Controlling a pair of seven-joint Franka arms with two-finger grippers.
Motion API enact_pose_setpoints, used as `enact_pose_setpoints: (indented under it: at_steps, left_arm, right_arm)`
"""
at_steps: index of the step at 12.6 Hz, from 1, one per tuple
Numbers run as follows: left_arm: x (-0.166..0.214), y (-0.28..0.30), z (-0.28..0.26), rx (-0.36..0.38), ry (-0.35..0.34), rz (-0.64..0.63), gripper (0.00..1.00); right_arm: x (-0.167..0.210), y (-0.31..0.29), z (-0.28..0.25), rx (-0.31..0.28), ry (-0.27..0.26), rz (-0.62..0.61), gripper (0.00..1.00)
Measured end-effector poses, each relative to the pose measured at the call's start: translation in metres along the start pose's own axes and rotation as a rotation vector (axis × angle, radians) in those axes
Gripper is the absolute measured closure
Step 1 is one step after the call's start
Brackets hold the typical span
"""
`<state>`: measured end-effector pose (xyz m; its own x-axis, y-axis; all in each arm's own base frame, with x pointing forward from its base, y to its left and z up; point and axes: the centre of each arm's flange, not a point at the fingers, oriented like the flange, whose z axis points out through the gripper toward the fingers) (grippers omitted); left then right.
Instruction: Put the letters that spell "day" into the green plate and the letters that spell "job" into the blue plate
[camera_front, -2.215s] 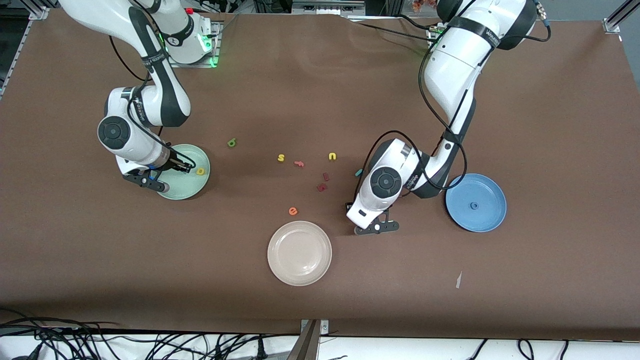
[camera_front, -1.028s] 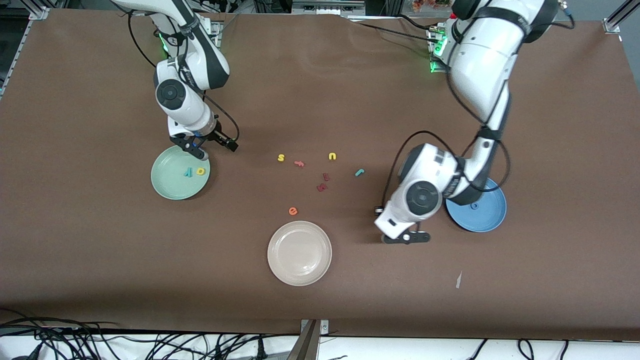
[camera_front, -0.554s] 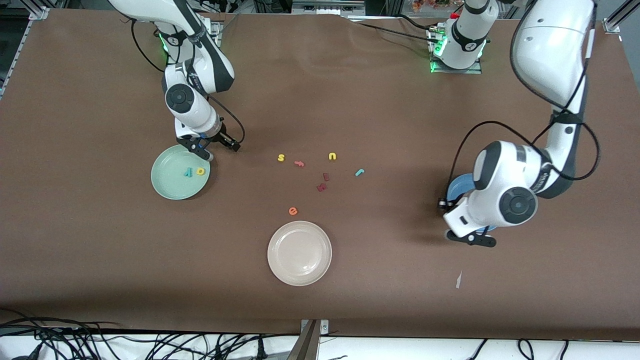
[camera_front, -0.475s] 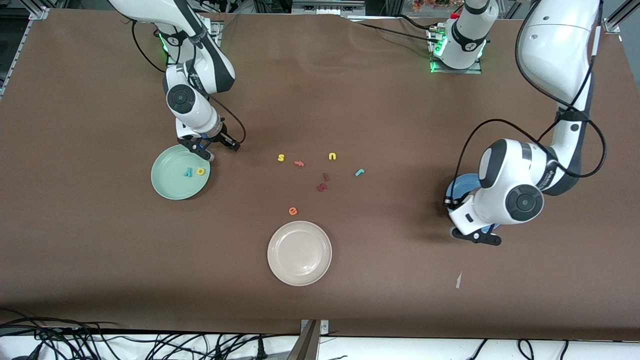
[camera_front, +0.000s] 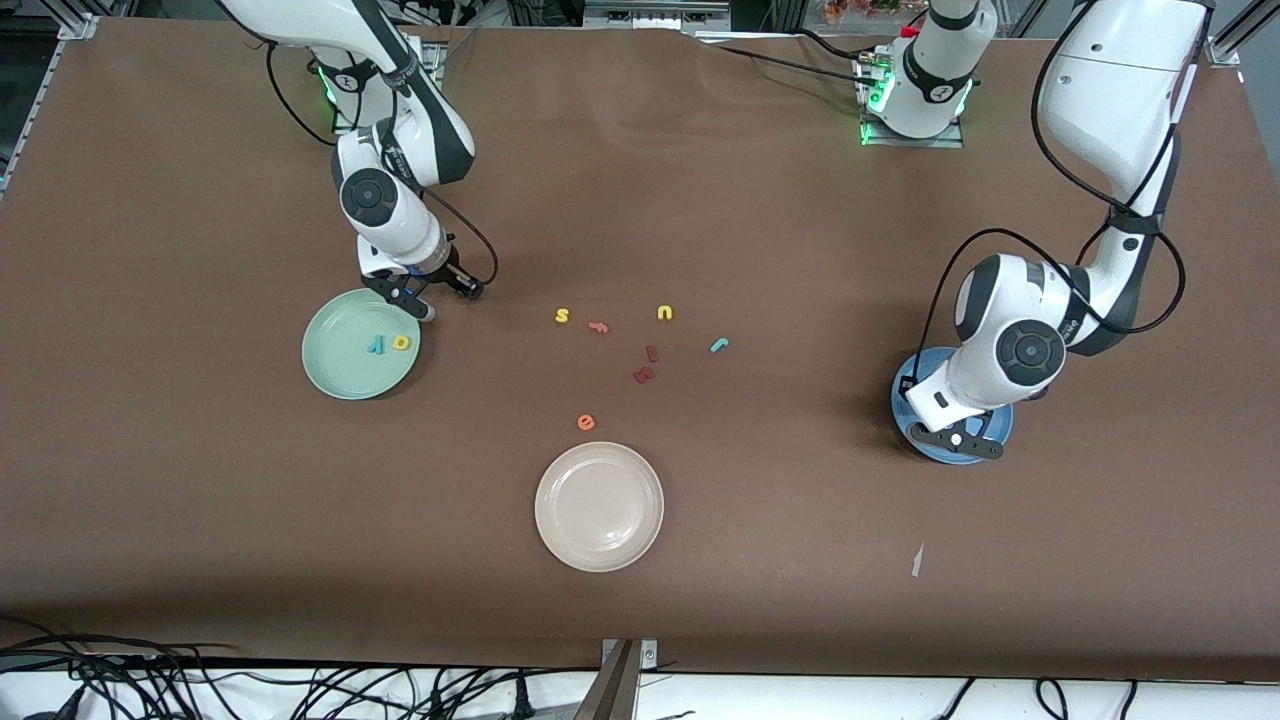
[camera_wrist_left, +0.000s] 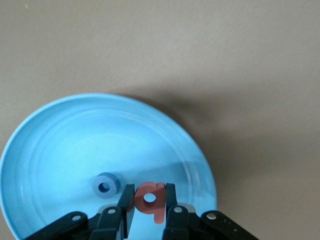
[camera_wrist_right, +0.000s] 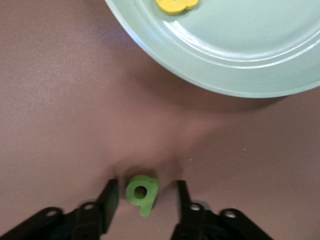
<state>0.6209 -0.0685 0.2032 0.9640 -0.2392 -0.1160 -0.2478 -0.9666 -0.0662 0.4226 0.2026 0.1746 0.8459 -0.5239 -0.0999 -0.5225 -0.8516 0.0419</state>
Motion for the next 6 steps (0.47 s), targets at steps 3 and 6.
enact_pose_setpoints:
  at_steps: [3, 6]
  left_arm:
    - [0.003, 0.0, -0.015, 0.002, 0.024, -0.005, 0.36]
    - [0.011, 0.031, -0.037, -0.049, 0.05, -0.064, 0.02]
  right_arm:
    - [-0.003, -0.004, 0.0, 0.005, 0.001, -0.01, 0.72]
    - [-0.004, -0.005, -0.001, 0.006, 0.001, -0.012, 0.72]
